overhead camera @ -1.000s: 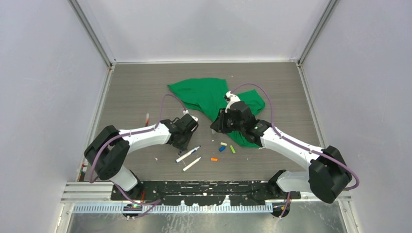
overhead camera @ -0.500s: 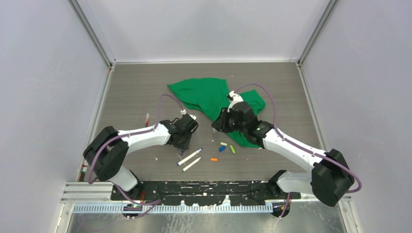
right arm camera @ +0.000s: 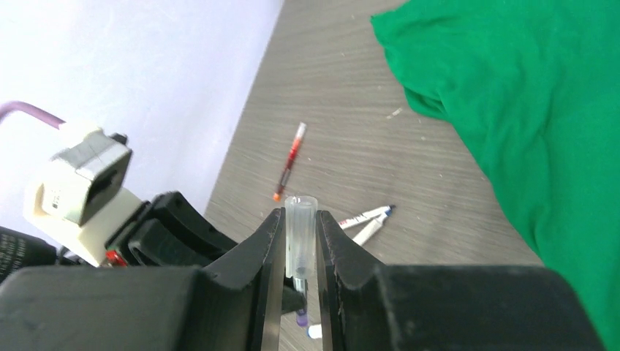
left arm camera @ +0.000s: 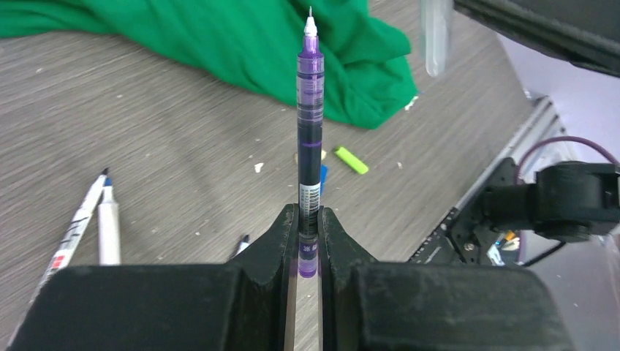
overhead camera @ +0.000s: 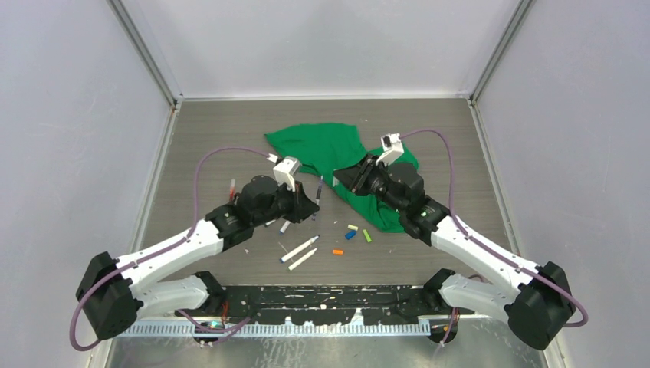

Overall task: Insert the pens into the pen caps
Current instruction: Pick up the pen from the center of the board.

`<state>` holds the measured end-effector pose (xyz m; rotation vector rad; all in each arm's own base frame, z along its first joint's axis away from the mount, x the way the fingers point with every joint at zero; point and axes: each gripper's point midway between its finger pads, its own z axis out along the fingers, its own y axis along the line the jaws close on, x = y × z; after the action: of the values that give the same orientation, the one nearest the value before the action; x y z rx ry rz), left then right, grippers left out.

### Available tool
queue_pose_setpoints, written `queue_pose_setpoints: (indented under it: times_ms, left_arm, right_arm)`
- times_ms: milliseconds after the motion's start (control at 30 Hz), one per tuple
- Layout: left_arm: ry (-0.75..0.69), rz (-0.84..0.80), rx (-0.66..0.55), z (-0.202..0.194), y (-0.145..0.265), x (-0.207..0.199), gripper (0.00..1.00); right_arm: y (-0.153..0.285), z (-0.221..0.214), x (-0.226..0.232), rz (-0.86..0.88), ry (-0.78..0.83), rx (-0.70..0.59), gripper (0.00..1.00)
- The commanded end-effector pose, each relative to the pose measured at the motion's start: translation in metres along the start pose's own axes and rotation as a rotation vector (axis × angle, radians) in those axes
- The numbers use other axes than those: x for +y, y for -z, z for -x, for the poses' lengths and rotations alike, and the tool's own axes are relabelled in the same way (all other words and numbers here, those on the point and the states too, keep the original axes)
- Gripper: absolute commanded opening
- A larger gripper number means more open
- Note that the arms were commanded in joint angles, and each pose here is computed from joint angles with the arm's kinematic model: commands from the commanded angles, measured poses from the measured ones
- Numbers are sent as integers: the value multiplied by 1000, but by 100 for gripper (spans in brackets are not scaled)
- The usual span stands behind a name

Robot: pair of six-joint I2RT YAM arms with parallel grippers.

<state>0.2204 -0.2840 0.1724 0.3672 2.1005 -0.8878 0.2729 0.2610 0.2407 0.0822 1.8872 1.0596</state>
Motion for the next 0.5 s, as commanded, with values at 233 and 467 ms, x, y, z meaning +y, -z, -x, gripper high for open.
queue_pose_setpoints:
  times_ms: [233,467]
  left_arm:
    - [6,-264,-82,20,17,-52,5]
    - [-4,-308,-85,22,21,-61,5]
  right_arm:
    - [15,65,43,128,-62,-252,15]
    - [7,57,44,144,-68,-213,15]
